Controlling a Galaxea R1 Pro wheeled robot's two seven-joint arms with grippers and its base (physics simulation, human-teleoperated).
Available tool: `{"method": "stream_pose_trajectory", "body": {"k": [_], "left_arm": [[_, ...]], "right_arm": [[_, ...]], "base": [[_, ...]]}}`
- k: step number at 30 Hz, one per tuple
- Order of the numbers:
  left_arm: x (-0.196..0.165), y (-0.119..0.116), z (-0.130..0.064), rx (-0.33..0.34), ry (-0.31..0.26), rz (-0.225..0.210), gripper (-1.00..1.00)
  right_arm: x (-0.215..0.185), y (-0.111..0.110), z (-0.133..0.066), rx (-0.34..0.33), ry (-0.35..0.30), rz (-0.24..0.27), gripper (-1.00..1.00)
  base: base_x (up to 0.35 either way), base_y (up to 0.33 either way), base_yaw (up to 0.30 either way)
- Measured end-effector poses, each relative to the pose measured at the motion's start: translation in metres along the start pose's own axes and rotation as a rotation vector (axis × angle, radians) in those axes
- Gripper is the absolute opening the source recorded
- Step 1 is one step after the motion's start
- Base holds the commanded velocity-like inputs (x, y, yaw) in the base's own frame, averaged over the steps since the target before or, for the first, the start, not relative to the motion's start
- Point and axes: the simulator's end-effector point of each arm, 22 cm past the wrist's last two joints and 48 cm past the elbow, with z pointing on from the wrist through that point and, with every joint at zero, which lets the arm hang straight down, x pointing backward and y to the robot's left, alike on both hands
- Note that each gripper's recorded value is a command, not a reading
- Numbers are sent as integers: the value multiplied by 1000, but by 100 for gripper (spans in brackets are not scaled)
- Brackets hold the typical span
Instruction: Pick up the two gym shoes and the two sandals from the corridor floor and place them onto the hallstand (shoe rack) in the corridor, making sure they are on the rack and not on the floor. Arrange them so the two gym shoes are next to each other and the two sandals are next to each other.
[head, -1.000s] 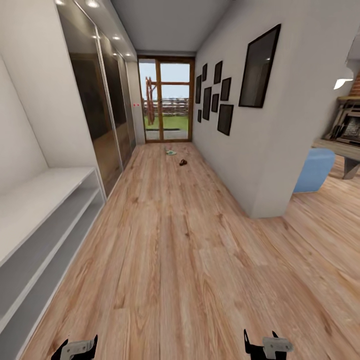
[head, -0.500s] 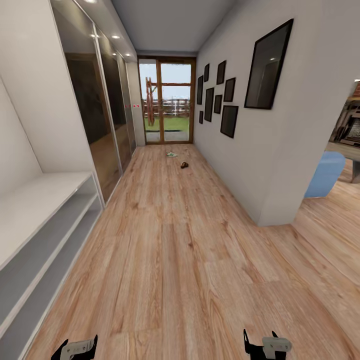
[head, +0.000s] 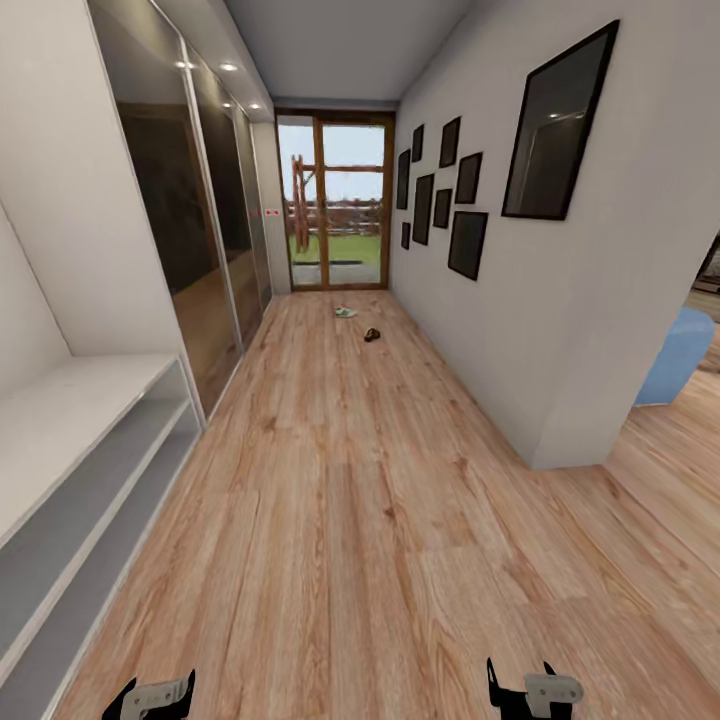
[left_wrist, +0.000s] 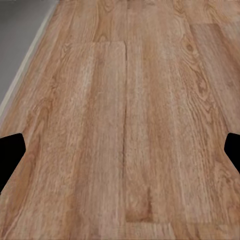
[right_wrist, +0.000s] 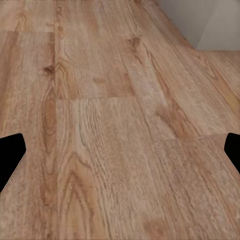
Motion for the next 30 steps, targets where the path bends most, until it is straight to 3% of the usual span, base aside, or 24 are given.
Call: {"method": "stream_pose_trajectory", "body": {"k": [30], "left_arm": [[0, 0, 0, 0, -1, 0, 100]], "right_arm": [[1, -1, 0, 1, 1, 0, 100]], "base": [[337, 78, 0]]}}
